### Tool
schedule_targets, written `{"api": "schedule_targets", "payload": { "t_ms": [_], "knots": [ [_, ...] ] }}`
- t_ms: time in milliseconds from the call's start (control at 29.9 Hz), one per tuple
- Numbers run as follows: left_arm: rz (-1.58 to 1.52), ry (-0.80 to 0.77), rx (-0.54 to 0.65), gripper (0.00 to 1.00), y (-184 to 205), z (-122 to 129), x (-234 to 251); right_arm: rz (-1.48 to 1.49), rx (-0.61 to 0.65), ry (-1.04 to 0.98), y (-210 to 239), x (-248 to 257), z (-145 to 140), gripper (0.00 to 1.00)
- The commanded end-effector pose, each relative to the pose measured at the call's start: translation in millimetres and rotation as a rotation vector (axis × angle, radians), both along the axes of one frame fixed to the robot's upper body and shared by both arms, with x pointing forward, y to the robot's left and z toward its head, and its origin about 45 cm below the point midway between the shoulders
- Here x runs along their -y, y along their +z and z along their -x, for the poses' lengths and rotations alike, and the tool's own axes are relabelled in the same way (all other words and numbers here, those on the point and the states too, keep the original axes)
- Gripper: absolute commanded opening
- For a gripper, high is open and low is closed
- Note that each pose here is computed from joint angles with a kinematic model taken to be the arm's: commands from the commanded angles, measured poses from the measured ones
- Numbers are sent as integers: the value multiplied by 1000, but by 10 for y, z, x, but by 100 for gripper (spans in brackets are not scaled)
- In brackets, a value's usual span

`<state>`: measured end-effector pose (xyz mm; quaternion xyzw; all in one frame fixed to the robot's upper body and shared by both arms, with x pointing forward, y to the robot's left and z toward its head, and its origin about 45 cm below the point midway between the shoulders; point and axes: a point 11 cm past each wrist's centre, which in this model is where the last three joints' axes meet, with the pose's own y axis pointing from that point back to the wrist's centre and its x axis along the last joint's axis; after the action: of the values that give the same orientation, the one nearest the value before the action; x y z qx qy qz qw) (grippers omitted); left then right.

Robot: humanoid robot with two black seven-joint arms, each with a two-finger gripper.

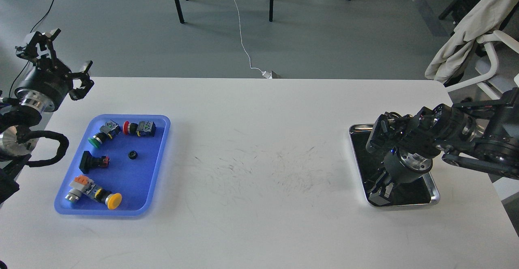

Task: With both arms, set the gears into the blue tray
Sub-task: 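Close the right gripper around the black ring in the metal tray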

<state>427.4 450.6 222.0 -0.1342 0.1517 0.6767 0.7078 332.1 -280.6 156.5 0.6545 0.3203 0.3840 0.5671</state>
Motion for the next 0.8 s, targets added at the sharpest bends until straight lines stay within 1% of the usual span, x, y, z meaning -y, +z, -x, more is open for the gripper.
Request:
{"api": "schedule_targets", "payload": {
  "t_ms": [0, 769],
  "knots": [
    [0, 2, -2, 98, -12, 4, -3, 2, 7, 3, 33, 2, -18, 47],
    [0, 3, -3, 98, -18, 5, -6, 29, 12, 6, 63, 74, -30, 47]
  ]
}}
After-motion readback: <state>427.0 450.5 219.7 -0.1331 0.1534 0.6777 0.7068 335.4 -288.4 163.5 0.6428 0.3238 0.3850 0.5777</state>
